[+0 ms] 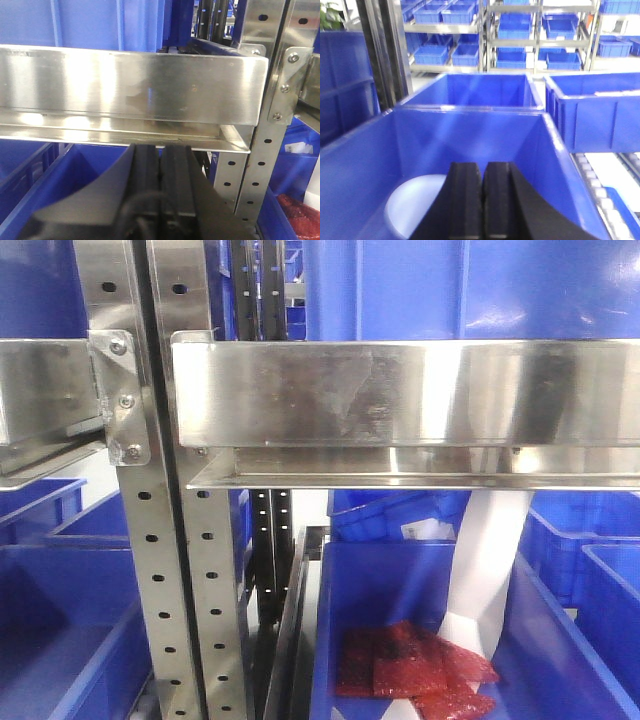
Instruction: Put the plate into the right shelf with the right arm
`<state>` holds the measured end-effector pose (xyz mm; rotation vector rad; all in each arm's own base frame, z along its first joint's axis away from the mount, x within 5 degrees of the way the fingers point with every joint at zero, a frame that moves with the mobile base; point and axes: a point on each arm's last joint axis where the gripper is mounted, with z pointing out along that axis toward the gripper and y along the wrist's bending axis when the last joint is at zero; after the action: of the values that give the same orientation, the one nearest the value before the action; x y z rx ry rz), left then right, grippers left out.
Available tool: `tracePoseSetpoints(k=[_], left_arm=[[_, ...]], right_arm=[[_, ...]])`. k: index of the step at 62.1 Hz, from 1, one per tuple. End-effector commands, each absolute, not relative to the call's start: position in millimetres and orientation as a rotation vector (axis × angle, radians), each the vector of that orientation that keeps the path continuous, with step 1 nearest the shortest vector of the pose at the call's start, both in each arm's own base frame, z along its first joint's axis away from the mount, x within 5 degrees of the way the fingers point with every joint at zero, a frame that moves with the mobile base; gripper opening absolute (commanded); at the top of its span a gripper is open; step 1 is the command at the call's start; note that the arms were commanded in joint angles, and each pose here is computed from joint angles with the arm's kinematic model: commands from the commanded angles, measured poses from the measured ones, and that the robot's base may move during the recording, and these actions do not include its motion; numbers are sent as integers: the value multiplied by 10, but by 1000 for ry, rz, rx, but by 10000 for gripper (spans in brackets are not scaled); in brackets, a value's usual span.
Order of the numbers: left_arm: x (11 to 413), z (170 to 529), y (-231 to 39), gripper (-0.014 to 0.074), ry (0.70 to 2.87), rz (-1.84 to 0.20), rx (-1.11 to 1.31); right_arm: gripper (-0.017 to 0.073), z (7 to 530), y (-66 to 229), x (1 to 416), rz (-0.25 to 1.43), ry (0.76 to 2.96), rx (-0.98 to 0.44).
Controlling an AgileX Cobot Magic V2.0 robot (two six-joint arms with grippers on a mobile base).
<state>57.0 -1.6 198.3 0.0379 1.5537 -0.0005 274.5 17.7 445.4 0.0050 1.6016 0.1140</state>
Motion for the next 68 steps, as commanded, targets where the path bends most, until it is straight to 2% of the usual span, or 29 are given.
tracePoseSetpoints(k=[1,41,52,68], left_arm=[[562,2035,-6,-128,1465,-5,16],[562,2035,-6,-128,1465,-5,16],[562,2035,-6,-128,1465,-5,16],[562,2035,-6,-128,1465,-5,16]], right_arm=[[54,4631,153,2473,124,1485,17],[54,3085,42,879,117,1382,31],[54,2893,29,654,120,1315,30],[54,2821,27,618,121,1310,29]])
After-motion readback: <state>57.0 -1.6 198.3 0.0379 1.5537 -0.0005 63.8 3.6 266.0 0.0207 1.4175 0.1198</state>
